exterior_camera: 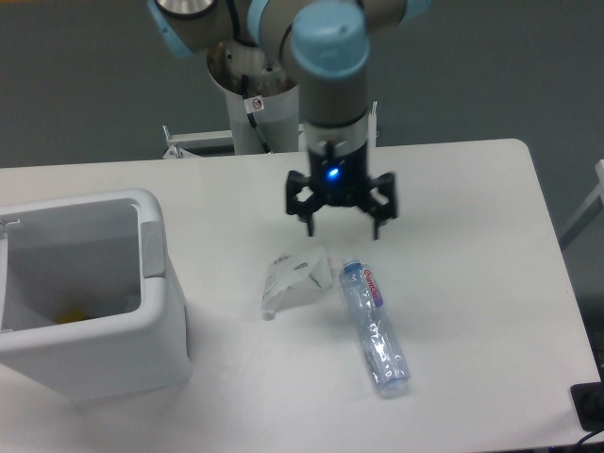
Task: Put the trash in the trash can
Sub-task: 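Move the gripper over the crumpled clear plastic wrapper, then lower the gripper onto the wrapper and close to grasp it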
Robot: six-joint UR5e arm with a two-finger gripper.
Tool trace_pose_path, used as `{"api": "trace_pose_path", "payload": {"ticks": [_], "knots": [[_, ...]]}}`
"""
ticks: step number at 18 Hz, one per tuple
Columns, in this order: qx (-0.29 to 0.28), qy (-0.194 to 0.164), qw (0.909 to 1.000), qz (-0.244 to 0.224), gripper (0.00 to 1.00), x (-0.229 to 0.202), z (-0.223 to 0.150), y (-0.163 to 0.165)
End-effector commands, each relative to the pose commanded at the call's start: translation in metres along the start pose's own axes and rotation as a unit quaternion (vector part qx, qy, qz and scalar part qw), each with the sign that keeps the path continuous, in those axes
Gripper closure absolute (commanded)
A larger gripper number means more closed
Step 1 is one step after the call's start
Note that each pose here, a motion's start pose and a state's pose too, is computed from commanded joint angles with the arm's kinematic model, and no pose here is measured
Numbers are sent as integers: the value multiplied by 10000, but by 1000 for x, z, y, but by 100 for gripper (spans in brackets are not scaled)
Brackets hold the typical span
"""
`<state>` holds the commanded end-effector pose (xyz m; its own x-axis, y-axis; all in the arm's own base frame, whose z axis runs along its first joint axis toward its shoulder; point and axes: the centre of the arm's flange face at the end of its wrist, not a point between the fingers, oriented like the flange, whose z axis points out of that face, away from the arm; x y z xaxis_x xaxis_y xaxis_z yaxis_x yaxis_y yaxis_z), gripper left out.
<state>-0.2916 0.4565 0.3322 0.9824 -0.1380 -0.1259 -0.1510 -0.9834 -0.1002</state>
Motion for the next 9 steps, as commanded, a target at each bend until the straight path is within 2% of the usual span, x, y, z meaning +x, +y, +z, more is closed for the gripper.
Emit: {"api": "trace_pose_path", "payload": {"ticks": [3, 7, 9], "knots": [[-159, 263, 9985, 458, 0, 9, 30, 0], [-298, 367, 9961, 743, 0, 5, 65, -5], [-423, 533, 9947, 767, 0, 12, 92, -6]]}}
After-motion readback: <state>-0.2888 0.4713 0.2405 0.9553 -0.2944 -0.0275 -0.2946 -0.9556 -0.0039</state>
